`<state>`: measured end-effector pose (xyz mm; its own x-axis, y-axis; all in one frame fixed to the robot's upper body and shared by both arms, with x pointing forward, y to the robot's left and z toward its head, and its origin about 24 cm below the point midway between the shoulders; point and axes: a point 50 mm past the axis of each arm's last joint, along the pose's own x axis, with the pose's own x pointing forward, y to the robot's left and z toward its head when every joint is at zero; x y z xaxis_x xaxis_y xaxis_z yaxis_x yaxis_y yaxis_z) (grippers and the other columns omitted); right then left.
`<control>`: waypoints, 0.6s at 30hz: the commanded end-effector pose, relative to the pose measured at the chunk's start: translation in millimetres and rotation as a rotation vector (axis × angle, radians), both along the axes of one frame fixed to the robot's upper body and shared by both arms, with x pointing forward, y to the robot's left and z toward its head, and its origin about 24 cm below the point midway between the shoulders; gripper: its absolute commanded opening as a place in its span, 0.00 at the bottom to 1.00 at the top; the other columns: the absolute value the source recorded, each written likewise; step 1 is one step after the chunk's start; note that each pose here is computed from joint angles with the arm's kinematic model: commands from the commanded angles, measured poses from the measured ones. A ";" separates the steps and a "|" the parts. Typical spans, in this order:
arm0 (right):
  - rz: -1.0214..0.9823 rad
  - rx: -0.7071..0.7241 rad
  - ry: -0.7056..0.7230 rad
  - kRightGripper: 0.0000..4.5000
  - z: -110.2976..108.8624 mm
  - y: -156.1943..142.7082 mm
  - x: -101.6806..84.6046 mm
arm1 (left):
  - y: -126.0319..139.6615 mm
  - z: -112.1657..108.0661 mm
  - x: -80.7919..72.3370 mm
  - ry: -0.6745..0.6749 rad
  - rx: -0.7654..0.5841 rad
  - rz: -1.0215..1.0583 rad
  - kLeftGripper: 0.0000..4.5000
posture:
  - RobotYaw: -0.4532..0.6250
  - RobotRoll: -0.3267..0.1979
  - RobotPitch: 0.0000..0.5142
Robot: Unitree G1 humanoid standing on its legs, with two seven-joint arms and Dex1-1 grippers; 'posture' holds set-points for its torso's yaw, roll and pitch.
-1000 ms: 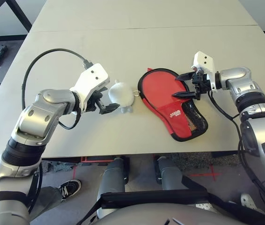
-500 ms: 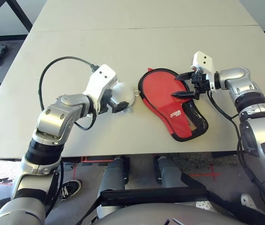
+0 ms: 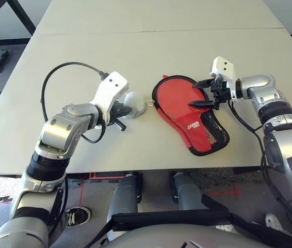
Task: Store the ping-pong paddle in its case and zip it.
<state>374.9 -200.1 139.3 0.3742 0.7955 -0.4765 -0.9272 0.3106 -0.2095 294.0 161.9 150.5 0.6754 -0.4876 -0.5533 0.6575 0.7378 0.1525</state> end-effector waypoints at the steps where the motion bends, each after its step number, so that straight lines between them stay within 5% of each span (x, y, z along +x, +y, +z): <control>1: -0.016 -0.040 0.062 1.00 -19.7 -4.2 -5.6 | 8.9 1.8 13.3 -0.031 0.054 0.052 0.01 | 0.54 0.62 0.44; 18: -0.015 -0.046 0.077 1.00 -27.0 -6.6 -9.2 | 2.8 34.5 90.6 -0.250 0.118 0.097 0.01 | 0.51 0.62 0.46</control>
<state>373.4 -201.3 136.4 0.3787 0.7990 -0.4671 -0.9251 0.3128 -0.2152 378.3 162.1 185.5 0.8230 -0.3862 -0.4167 0.5374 0.7670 0.3505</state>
